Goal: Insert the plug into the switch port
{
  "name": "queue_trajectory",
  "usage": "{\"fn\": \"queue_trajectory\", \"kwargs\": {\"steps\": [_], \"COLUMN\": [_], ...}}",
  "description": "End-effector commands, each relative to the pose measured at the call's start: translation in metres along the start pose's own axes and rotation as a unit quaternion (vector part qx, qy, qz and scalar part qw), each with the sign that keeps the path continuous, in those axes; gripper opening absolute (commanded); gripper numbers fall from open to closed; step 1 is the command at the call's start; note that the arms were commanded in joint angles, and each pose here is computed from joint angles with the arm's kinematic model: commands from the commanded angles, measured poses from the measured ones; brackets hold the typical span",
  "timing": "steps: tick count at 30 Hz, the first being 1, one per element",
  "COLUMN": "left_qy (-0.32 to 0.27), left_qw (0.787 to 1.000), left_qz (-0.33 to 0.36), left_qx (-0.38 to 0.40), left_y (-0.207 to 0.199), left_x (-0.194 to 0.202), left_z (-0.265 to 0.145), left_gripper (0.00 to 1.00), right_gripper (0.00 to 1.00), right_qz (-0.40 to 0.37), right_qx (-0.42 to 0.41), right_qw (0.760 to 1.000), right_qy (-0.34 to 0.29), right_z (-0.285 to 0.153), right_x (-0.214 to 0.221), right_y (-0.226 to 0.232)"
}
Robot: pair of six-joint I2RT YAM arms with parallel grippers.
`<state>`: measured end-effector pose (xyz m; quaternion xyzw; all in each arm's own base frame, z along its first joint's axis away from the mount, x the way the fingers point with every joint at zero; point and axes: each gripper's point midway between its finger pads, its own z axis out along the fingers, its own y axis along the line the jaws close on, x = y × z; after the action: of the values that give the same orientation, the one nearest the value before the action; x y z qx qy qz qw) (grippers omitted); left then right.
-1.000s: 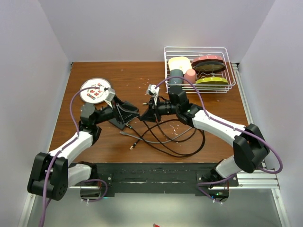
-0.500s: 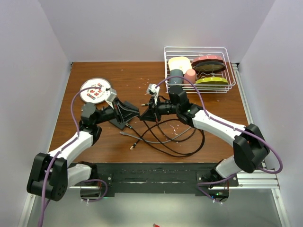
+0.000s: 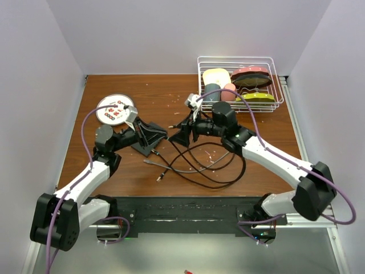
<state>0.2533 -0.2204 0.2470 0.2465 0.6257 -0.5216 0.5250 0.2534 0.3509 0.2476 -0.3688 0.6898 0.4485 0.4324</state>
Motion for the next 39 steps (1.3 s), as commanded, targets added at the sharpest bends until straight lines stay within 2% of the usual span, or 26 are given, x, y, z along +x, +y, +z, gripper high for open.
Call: {"fn": "queue_trajectory", "kwargs": {"steps": [1, 3, 7, 12, 15, 23, 27, 29, 36, 39], "left_qy": [-0.040, -0.037, -0.052, -0.065, -0.071, -0.066, -0.061, -0.059, -0.049, -0.048], "left_qw": [0.997, 0.995, 0.981, 0.968, 0.961, 0.961, 0.962, 0.963, 0.964, 0.964], "left_qz": [0.030, 0.015, -0.022, -0.066, -0.097, -0.124, -0.129, -0.130, -0.135, -0.136], "left_qx": [-0.054, -0.090, -0.186, -0.234, -0.249, -0.240, -0.232, -0.230, -0.226, -0.223], "left_y": [0.012, 0.023, 0.052, 0.062, 0.064, 0.062, 0.061, 0.062, 0.064, 0.064], "left_x": [-0.028, -0.032, -0.040, -0.044, -0.046, -0.046, -0.042, -0.041, -0.035, -0.033], "left_z": [0.001, 0.000, -0.007, -0.014, -0.015, -0.011, -0.009, -0.007, -0.005, -0.005], "left_gripper": [0.00, 0.00, 0.00, 0.00, 0.00, 0.00, 0.00, 0.00, 0.00, 0.00], "right_gripper": [0.81, 0.90, 0.94, 0.93, 0.90, 0.79, 0.67, 0.53, 0.53, 0.49], "right_qz": [-0.034, -0.036, -0.048, -0.070, -0.080, -0.088, -0.091, -0.087, -0.078, -0.077], "right_qx": [0.075, 0.103, 0.154, 0.199, 0.212, 0.197, 0.185, 0.177, 0.171, 0.171], "right_qw": [0.995, 0.992, 0.985, 0.976, 0.973, 0.975, 0.977, 0.979, 0.981, 0.981], "right_qy": [-0.060, -0.068, -0.068, -0.049, -0.048, -0.051, -0.053, -0.055, -0.052, -0.050], "right_z": [-0.020, -0.023, -0.022, -0.008, 0.000, 0.025, 0.037, 0.043, 0.054, 0.057], "right_x": [-0.047, -0.051, -0.055, -0.047, -0.044, -0.035, -0.033, -0.032, -0.026, -0.024], "right_y": [-0.008, -0.012, -0.017, -0.016, -0.015, -0.017, -0.016, -0.015, -0.017, -0.019]}}
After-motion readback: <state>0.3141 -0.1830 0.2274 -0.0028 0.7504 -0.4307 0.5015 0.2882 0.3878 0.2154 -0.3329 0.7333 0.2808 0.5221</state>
